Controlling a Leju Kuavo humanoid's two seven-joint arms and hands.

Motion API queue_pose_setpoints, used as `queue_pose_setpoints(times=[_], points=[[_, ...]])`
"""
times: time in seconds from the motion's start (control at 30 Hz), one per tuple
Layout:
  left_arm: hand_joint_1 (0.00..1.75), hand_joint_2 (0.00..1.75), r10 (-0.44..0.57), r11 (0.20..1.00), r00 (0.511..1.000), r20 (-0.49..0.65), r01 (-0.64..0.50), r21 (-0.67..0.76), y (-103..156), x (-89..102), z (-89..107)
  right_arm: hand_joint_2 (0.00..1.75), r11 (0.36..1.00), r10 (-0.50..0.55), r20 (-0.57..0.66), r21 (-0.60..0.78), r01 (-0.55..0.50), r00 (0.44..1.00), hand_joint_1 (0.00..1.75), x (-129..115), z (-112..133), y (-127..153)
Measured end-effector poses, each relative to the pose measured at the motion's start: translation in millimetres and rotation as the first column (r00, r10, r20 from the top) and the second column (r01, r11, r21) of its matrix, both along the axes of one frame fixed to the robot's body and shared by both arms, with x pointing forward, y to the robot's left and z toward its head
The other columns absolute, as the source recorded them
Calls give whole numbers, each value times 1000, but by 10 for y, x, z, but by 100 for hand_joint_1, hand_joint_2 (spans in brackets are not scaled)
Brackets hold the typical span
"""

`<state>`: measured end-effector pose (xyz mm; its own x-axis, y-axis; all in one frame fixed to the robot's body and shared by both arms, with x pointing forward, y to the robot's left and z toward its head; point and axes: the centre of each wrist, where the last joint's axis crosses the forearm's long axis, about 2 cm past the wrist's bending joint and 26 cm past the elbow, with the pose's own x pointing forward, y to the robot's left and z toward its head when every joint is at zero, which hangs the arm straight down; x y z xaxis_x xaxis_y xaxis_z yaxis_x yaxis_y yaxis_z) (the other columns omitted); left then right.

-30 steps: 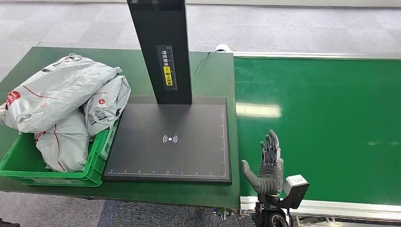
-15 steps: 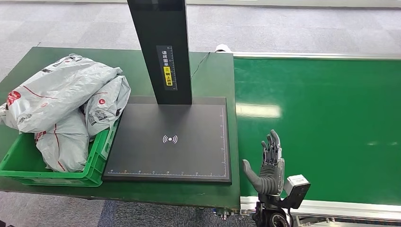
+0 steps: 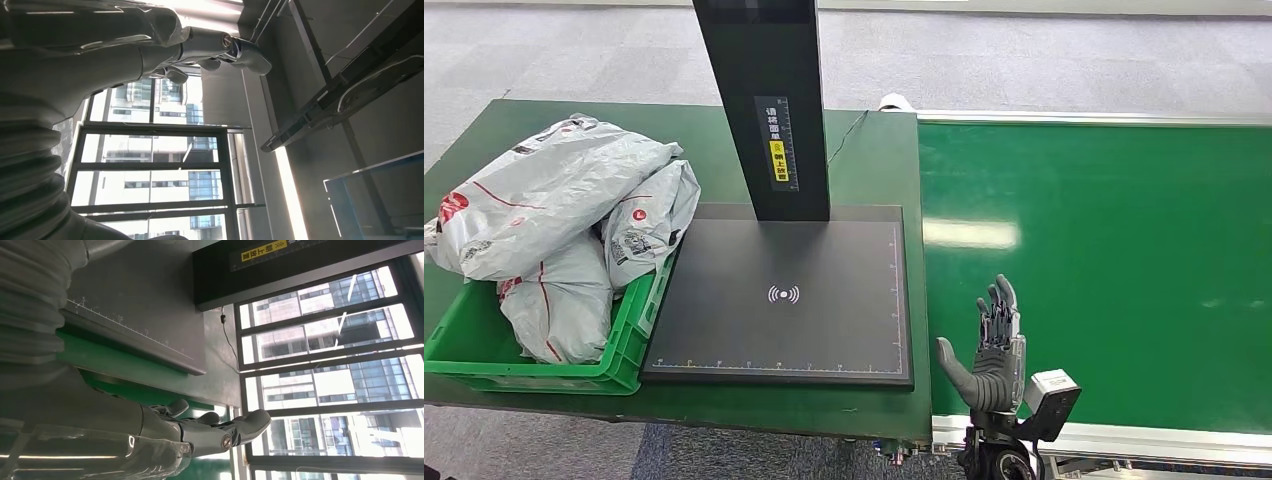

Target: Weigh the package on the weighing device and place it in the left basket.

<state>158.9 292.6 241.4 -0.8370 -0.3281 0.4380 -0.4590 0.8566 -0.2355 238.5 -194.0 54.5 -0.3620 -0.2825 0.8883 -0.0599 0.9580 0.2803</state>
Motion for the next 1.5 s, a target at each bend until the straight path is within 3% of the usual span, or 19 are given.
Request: queue_pose_setpoints(times=[0.13, 0.2, 0.23, 0.27, 0.3, 0.37, 0.47, 0.57, 0.93, 1.47, 1.5], points=[[0, 175, -12, 1000, 1000, -8, 12, 1, -5, -4, 5, 175, 1000, 3, -3, -9, -3, 1000, 0, -1, -1, 1], [0, 175, -102, 994, 987, -121, 107, 32, -80, 51, -110, 175, 997, 20, -12, -76, -20, 1000, 0, -35, -12, 28], [0, 175, -190, 976, 953, -238, 209, 58, -193, 141, -280, 175, 991, 32, -19, -126, -34, 999, 0, -78, -22, 74], [0, 175, -287, 939, 882, -373, 336, 72, -363, 239, -531, 175, 984, 47, -22, -170, -50, 999, 0, -133, -31, 148], [0, 175, -380, 883, 788, -485, 466, 64, -570, 306, -810, 175, 978, 60, -23, -198, -63, 998, 0, -191, -35, 234], [0, 175, -505, 780, 625, -596, 626, -4, -945, 299, -1269, 175, 974, 79, -23, -211, -82, 997, 0, -275, -32, 375], [0, 175, -552, 729, 504, -664, 678, -91, -1209, 207, -1577, 175, 974, 90, -22, -208, -92, 996, 0, -327, -26, 446], [0, 175, -562, 707, 431, -706, 693, -140, -1302, 145, -1691, 175, 974, 101, -11, -205, -101, 995, 0, -332, 1, 479], [0, 175, -570, 693, 378, -730, 699, -179, -1391, 47, -1778, 175, 976, 124, 1, -180, -121, 992, 0, -327, 28, 511], [0, 175, -581, 705, 388, -715, 679, -205, -1384, 36, -1786, 175, 974, 145, 10, -180, -141, 989, 0, -325, 46, 552], [0, 175, -581, 706, 388, -715, 678, -205, -1382, 36, -1787, 131, 974, 145, 11, -180, -141, 989, 0, -324, 47, 552]])
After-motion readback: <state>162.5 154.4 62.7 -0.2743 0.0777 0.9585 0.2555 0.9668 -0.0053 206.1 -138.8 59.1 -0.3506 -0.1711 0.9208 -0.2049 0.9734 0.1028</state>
